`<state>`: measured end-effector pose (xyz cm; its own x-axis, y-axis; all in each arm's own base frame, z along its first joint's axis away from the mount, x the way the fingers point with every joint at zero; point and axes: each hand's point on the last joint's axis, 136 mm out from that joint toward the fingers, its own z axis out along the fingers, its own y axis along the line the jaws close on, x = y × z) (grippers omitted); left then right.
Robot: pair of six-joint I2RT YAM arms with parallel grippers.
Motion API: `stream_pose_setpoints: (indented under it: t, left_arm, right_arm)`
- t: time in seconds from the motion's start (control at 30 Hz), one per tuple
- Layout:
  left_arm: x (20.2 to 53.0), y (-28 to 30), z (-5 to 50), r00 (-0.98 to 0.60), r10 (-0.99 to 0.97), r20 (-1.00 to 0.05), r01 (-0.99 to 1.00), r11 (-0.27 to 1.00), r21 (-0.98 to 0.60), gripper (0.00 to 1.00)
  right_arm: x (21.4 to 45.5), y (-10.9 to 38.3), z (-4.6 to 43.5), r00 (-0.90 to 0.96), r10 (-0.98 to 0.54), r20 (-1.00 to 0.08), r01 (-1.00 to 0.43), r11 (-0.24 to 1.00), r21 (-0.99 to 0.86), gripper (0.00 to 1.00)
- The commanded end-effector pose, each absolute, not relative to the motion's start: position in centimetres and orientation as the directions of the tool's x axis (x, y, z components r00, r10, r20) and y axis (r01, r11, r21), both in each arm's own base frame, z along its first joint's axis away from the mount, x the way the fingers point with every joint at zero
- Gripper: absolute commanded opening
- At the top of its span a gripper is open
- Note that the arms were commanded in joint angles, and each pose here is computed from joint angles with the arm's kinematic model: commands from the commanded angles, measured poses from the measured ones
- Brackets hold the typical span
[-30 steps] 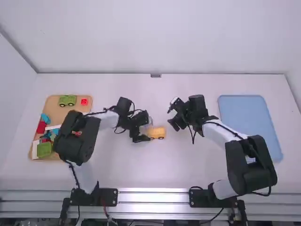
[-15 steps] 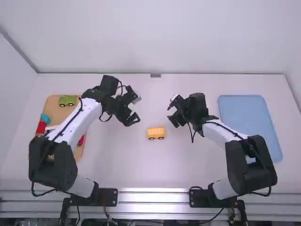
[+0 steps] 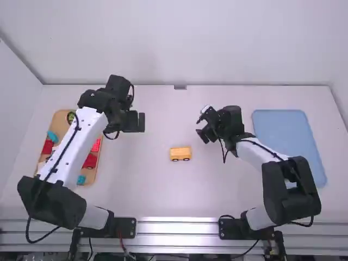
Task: Assemble lego blocks to make yellow taxi
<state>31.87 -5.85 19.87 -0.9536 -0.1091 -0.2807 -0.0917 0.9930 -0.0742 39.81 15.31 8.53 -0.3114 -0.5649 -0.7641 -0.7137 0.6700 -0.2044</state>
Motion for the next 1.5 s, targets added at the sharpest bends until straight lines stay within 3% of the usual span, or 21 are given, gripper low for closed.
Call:
stream_pose_setpoints:
  t: [0.0, 0.3, 0.37, 0.73, 0.83, 1.03, 1.23, 1.47]
  left_arm:
    - [31.5, -1.6, 22.4, -0.852, -0.367, -0.374, -0.404, 0.914, 0.023, 0.99]
    - [26.5, 5.7, 24.9, -0.594, -0.623, -0.508, -0.775, 0.613, 0.153, 0.99]
    - [24.2, 7.9, 25.9, -0.487, -0.673, -0.557, -0.857, 0.493, 0.153, 0.99]
    - [13.5, 15.6, 25.7, -0.091, -0.71, -0.698, -0.986, -0.034, 0.163, 0.99]
    - [14.0, 16.7, 24.3, -0.1, -0.726, -0.68, -0.986, -0.02, 0.166, 0.99]
    - [19.5, 18.3, 19.7, -0.388, -0.794, -0.468, -0.919, 0.369, 0.137, 0.99]
    - [18.4, 19.9, 14.1, -0.387, -0.89, -0.242, -0.922, 0.376, 0.091, 0.99]
    - [21.0, 19.7, 8.9, -0.53, -0.837, -0.135, -0.843, 0.537, -0.019, 0.99]
  right_arm:
    - [39.7, 15.3, 9.3, -0.298, -0.558, -0.775, -0.709, 0.673, -0.211, 0.99]
    - [39.9, 15.3, 9.6, -0.258, -0.584, -0.77, -0.718, 0.649, -0.251, 0.99]
    - [40.1, 15.4, 9.8, -0.248, -0.581, -0.776, -0.715, 0.65, -0.258, 0.98]
    - [40.6, 15.5, 10.5, -0.22, -0.574, -0.789, -0.705, 0.652, -0.278, 0.99]
    - [40.6, 15.5, 10.6, -0.218, -0.573, -0.79, -0.707, 0.651, -0.277, 0.99]
    - [40.8, 15.6, 10.9, -0.183, -0.588, -0.788, -0.707, 0.636, -0.31, 0.98]
    - [40.8, 15.6, 10.9, -0.172, -0.599, -0.782, -0.709, 0.626, -0.324, 0.98]
    - [41.0, 15.5, 11.1, -0.168, -0.598, -0.784, -0.705, 0.629, -0.328, 0.98]
